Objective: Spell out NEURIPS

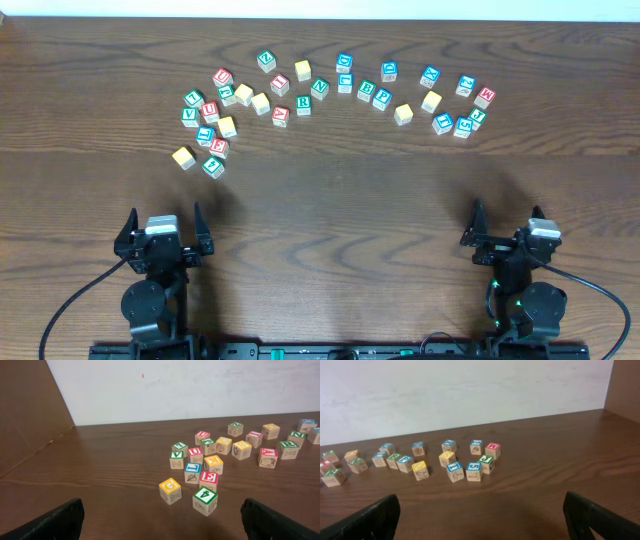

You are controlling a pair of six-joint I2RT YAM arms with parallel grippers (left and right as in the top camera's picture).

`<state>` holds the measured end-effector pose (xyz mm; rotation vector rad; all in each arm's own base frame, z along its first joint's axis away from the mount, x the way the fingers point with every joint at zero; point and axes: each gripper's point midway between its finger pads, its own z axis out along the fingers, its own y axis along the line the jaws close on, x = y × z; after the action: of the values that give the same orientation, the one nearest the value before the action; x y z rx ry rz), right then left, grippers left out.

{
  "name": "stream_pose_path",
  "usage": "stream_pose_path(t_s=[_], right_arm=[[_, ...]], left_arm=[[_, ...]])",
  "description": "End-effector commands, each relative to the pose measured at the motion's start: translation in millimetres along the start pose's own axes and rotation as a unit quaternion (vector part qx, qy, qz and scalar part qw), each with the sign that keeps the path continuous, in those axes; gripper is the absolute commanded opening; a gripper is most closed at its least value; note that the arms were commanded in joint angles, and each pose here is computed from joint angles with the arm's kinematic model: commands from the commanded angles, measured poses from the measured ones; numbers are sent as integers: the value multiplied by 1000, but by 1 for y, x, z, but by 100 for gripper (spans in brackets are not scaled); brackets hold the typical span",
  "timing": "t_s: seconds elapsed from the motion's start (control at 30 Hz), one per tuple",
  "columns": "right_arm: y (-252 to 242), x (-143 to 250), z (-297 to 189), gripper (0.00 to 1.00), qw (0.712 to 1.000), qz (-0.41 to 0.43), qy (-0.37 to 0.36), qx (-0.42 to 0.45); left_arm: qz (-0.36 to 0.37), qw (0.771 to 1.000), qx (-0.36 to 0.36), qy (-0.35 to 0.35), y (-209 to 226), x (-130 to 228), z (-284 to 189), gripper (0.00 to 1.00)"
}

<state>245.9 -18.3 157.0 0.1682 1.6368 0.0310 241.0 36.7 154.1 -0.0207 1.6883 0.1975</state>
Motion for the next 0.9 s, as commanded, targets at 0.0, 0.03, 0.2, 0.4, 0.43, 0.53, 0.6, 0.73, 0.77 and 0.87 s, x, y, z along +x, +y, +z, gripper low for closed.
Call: stream_pose_path(t_s=[0.0,0.03,0.2,0.4,0.43,0.53,0.6,0.73,0.77,0.87], right_arm=[[1,0,0,99,1000,0,0,-3],[1,0,0,99,1000,0,0,-3],[1,0,0,99,1000,0,0,-3],[1,0,0,99,1000,0,0,-3],[1,0,0,99,1000,0,0,-3],[1,0,0,99,1000,0,0,-3],[1,0,0,99,1000,0,0,-3],[1,0,0,99,1000,0,0,-3],[1,0,0,99,1000,0,0,-3],[1,0,0,99,1000,0,0,-3]], left_arm=[[8,1000,3,18,-2,16,2,99],[8,1000,3,18,-2,16,2,99],[8,1000,3,18,-2,16,2,99],[7,1000,14,1,-6,8,2,99],[1,1000,13,-8,-6,4,2,99],[-18,999,12,-26,-4,-11,0,98],[-20,999,11,-34,-3,-22,-2,98],[-21,999,19,-38,-2,-47,-4,98],[-21,999,23,-36,-3,-53,-3,98],[-44,998,36,-21,-4,-73,2,98]])
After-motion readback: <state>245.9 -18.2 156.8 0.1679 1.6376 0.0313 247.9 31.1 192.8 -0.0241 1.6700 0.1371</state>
